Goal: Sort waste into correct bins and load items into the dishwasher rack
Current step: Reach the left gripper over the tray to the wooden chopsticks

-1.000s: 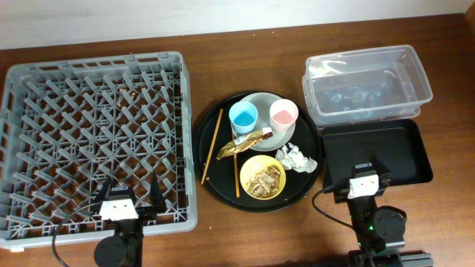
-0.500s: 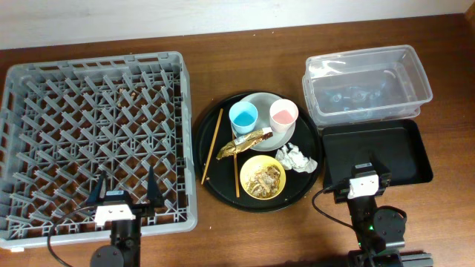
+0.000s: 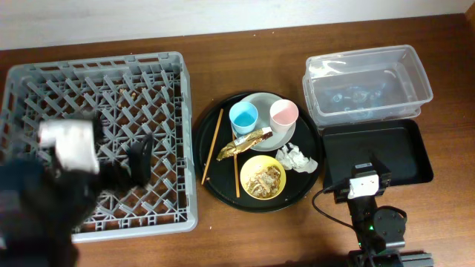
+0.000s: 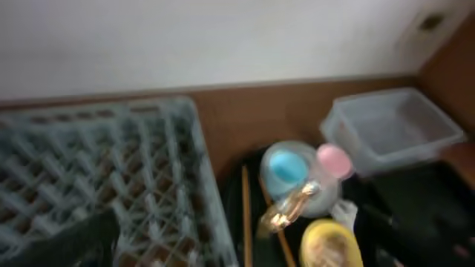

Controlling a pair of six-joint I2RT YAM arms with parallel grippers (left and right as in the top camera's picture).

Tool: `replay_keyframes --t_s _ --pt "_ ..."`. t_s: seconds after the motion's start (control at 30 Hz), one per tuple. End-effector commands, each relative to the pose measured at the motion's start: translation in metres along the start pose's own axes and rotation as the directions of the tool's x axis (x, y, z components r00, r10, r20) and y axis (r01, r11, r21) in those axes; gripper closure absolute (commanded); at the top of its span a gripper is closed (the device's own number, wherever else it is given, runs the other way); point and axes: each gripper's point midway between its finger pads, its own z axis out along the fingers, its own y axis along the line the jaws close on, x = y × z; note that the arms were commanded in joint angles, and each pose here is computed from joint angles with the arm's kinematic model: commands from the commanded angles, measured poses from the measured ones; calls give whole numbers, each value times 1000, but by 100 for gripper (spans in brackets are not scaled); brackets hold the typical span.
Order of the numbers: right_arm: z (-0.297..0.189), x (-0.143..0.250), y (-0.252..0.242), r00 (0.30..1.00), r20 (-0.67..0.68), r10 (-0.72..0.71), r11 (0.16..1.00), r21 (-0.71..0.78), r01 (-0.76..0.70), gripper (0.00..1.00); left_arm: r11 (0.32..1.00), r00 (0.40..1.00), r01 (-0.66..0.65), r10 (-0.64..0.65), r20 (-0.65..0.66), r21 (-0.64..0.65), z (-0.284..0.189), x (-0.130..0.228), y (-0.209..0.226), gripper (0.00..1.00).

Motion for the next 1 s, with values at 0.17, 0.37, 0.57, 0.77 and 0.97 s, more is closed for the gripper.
replay_keyframes --t_s 0.17,0.37,0.57,0.77,0.97 --pt "0 2 -1 1000 -4 1 1000 4 -1 1 919 965 173 -86 -247 356 77 -29 -34 0" --pt "0 2 -1 1000 -4 1 1000 4 -1 1 962 827 216 -88 -556 170 125 49 -42 66" --pt "0 3 -1 1000 -4 1 1000 4 -1 1 955 817 119 61 -573 272 160 66 -83 30" --pt "0 2 -1 1000 -4 1 1000 4 -1 1 986 733 -47 141 -665 157 178 109 -79 72" --pt "0 2 -1 1000 -4 1 1000 4 -1 1 984 623 -172 83 -778 -33 214 169 -68 71"
